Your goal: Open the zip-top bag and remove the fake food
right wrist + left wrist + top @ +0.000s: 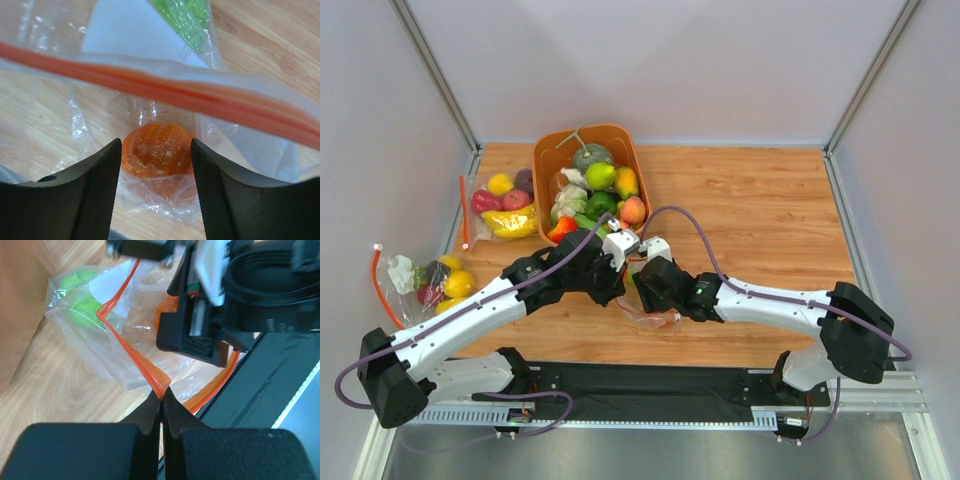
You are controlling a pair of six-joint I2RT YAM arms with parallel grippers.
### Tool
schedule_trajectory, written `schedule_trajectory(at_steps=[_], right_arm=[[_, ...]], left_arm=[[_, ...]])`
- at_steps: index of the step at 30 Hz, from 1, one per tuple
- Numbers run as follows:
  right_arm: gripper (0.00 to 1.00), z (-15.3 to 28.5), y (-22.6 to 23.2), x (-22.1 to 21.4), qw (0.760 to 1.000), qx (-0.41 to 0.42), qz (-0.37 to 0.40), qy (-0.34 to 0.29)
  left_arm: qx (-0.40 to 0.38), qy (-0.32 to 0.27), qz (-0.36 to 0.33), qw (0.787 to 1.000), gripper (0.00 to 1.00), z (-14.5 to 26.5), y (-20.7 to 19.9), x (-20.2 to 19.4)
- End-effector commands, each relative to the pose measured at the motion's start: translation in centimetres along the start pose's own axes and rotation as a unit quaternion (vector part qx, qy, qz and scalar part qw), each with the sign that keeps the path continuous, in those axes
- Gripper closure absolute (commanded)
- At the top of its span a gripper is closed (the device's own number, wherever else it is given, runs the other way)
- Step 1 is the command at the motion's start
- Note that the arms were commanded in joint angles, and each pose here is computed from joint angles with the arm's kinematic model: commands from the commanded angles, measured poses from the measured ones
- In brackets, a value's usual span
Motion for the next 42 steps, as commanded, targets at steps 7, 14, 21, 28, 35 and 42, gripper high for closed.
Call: schedule_trajectory(at_steps=[7,14,21,28,35,42], right_arm=[[0.41,-0.8,-0.1,-0.7,0.998,-0.043,0.036,0.024],[0.33,1.2,-0.6,-1.1,0.995,-0.057,0.047,0.066],[0.24,1.9,-0.7,-2.1,0.99,-0.054,0.057,0.118],[0.21,1.7,-0.9,-3.6,0.987,-0.043,0.046,0.151],[0.21,1.3,-1.2,-6.5,0.974,-0.054,0.036,0.217],[0.28,1.5,-2.1,-8.4,0.966,-0.066,0.022,0.249]], left_arm=[[0.0,-0.028,-0.015,1.0,1.0,1.0,-0.1,1.0],[0.0,-0.026,-0.015,1.0,1.0,1.0,-0.1,1.0],[0.0,-0.025,-0.015,1.0,1.0,0.9,0.0,1.0],[0.001,-0.022,-0.013,1.0,1.0,0.7,0.0,0.9],[0.0,-0.019,-0.013,1.0,1.0,0.6,0.0,0.9],[0.0,-0.016,-0.013,1.0,1.0,0.5,0.0,0.8]])
Point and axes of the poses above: each gripper's point midway between its finger pads, its own z axis back along the fingers, its own y axis along the line the jaws close on, x = y × z, the point moved 10 cm from there along z, back along the fingers, and after that the axes turned 11 degrees about -z, right-handed, at the moved point
